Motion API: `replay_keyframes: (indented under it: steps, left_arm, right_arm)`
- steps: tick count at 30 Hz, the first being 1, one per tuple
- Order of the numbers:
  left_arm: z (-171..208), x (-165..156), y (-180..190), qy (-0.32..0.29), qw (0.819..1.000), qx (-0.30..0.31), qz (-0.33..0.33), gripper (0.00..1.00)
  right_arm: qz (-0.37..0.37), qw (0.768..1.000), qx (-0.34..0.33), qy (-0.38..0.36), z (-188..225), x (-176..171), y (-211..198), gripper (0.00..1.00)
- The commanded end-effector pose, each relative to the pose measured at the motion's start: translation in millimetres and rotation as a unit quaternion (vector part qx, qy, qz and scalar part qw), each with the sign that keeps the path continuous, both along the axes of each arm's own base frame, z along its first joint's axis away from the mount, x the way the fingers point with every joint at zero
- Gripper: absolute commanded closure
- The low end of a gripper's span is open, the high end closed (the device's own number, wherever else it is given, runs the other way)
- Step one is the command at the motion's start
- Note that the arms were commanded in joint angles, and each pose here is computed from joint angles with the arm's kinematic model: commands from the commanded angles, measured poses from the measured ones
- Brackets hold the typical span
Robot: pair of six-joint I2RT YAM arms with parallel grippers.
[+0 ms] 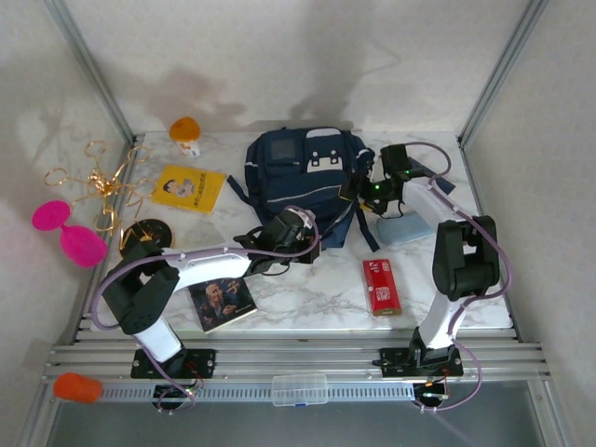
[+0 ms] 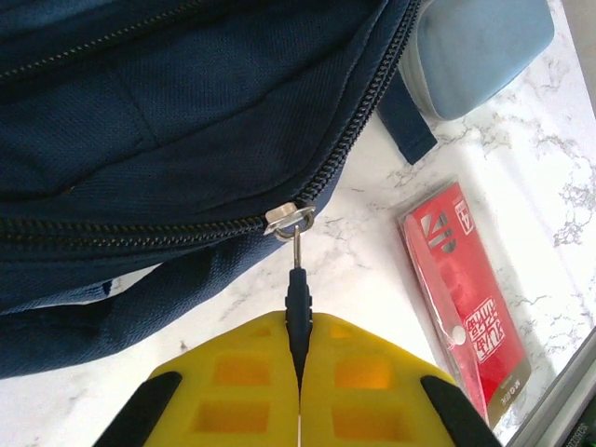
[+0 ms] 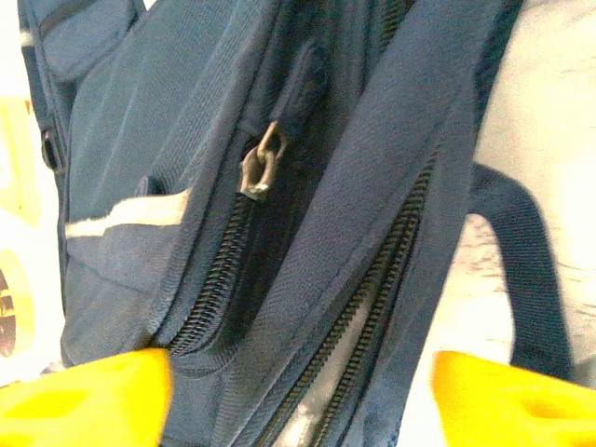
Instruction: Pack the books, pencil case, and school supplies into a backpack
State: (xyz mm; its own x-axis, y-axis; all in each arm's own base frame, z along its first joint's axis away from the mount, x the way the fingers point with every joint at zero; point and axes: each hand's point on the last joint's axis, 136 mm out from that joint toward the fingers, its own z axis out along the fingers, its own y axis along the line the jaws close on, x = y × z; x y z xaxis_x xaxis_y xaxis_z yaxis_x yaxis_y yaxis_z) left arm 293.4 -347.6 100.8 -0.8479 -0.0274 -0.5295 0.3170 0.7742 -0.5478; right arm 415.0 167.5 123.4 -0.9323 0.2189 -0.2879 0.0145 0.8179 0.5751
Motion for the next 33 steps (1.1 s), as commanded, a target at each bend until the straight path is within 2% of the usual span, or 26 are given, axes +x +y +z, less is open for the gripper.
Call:
replay_keyframes:
  steps: [1,3,7,11,16,22,29,31,33]
  left_arm:
    - [12,-1,-18,0.005,0.999,-0.027,-0.018,1.0]
    - [11,1,-20,0.006,0.999,-0.027,-0.017,1.0]
    - [11,2,-21,0.006,0.999,-0.026,-0.018,1.0]
    - [11,2,-23,0.006,0.999,-0.027,-0.02,1.0]
    - [15,2,-23,0.004,0.999,-0.032,-0.019,1.0]
    - [16,4,-22,-0.003,0.999,-0.029,-0.017,1.0]
    - [19,6,-16,-0.007,1.0,-0.02,-0.005,1.0]
    - [18,4,-11,-0.004,1.0,-0.012,0.0,1.0]
    - [16,0,-2,-0.002,1.0,0.003,0.002,1.0]
  right_arm:
    - [-0.046,0.999,0.002,-0.008,13,-9,-12,0.08]
    - [-0.06,0.998,0.022,0.018,6,-30,-5,0.02]
    - [-0.078,0.992,0.083,0.049,2,-61,20,0.01]
    - [-0.104,0.983,0.136,0.067,-2,-72,52,0.01]
    - [-0.157,0.975,0.145,0.066,-14,-65,64,0.13]
    - [-0.157,0.978,0.132,0.048,-16,-50,75,0.41]
    - [-0.088,0.991,0.104,0.012,-4,-49,97,0.93]
    - [-0.064,0.994,0.091,-0.003,0,-54,97,1.0]
    - [-0.041,0.996,0.071,-0.018,3,-58,90,1.0]
